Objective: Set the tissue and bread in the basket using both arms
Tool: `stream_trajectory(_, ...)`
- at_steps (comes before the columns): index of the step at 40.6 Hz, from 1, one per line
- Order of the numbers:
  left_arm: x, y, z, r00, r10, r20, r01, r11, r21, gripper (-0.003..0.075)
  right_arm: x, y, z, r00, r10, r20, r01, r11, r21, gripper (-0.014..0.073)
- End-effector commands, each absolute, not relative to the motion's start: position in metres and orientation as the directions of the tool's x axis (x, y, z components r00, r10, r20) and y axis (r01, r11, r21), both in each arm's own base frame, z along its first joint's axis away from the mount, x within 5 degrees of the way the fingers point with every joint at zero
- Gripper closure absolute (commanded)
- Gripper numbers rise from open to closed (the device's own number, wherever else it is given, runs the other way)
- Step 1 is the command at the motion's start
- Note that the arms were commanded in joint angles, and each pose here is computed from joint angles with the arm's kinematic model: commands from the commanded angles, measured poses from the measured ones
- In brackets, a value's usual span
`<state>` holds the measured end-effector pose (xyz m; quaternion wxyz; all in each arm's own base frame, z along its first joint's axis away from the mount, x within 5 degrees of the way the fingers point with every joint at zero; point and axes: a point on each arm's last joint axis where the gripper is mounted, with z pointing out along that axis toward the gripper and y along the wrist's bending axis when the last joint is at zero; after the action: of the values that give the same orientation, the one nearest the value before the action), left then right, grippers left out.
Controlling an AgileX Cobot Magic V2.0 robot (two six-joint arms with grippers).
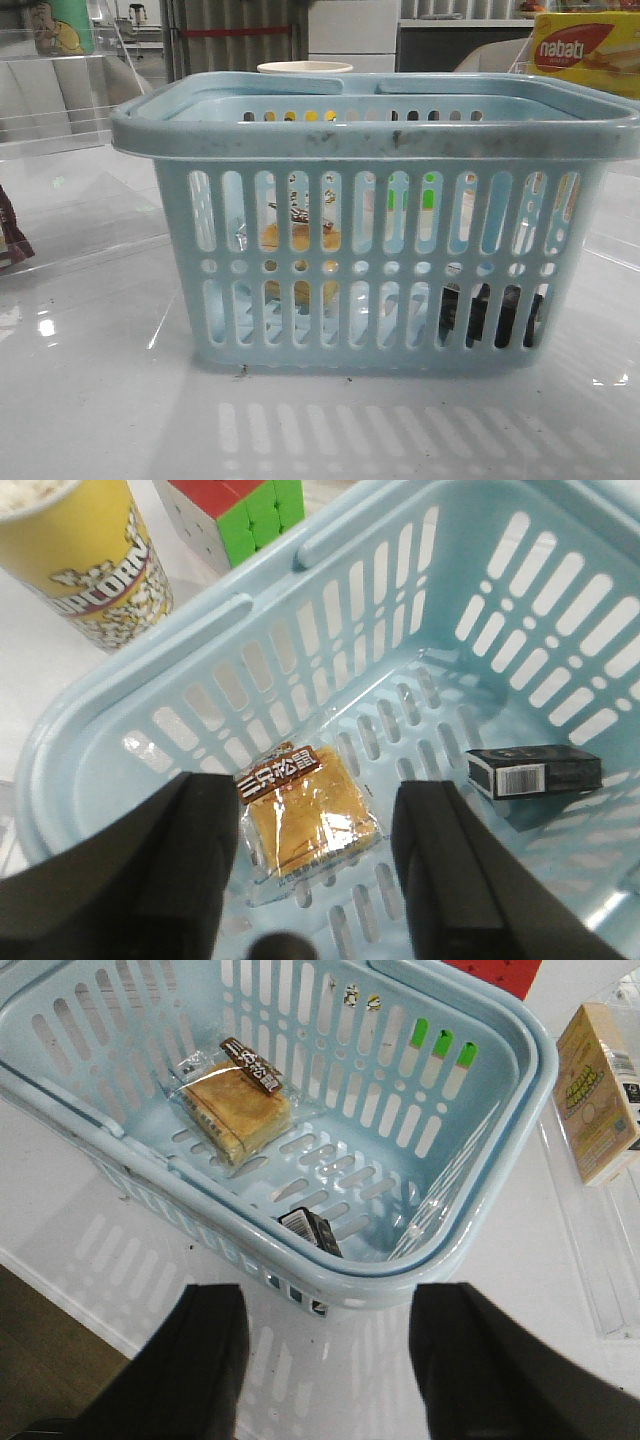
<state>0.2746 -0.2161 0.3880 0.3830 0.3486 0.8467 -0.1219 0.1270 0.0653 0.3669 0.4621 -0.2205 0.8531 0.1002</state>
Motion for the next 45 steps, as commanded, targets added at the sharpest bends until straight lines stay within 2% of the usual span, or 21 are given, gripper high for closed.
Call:
stream_trajectory(1, 0.244, -0.197, 0.433, -0.365, 0.425, -0.828, 0.684, 0.726, 0.072, 0.0300, 0.128, 0.065, 0.381, -0.390, -0.262, -0.883, -0.470, 0.881, -0.054, 0.0117)
stream_trajectory(6, 0.218, -0.176, 0.439, -0.335, 0.401, -0.853, 0.680, 0.729, 0.075, 0.0300, 0.128, 0.065, 0.381, -0.390, -0.262, -0.883, -0.470, 0.881, -0.054, 0.0117)
stream_trajectory(12, 0.188, -0.152, 0.431, -0.323, 0.390, -0.863, 0.678, 0.731, 0.077, 0.0300, 0.128, 0.065, 0.381, -0.390, -0.262, -0.883, -0.470, 0.881, -0.054, 0.0117)
stream_trajectory(31, 0.101, -0.084, 0.361, -0.318, 0.383, -0.867, 0.677, 0.732, 0.075, 0.0300, 0.128, 0.065, 0.381, -0.387, -0.261, -0.884, -0.469, 0.881, -0.054, 0.0117)
stream_trajectory(39, 0.084, -0.070, 0.343, -0.313, 0.374, -0.873, 0.675, 0.735, 0.072, 0.0300, 0.128, 0.065, 0.380, -0.397, -0.265, -0.879, -0.470, 0.881, -0.054, 0.0117)
stream_trajectory(45, 0.082, -0.068, 0.342, -0.323, 0.363, -0.874, 0.670, 0.740, 0.060, 0.0300, 0.127, 0.064, 0.377, -0.425, -0.281, -0.861, -0.470, 0.881, -0.055, 0.0117)
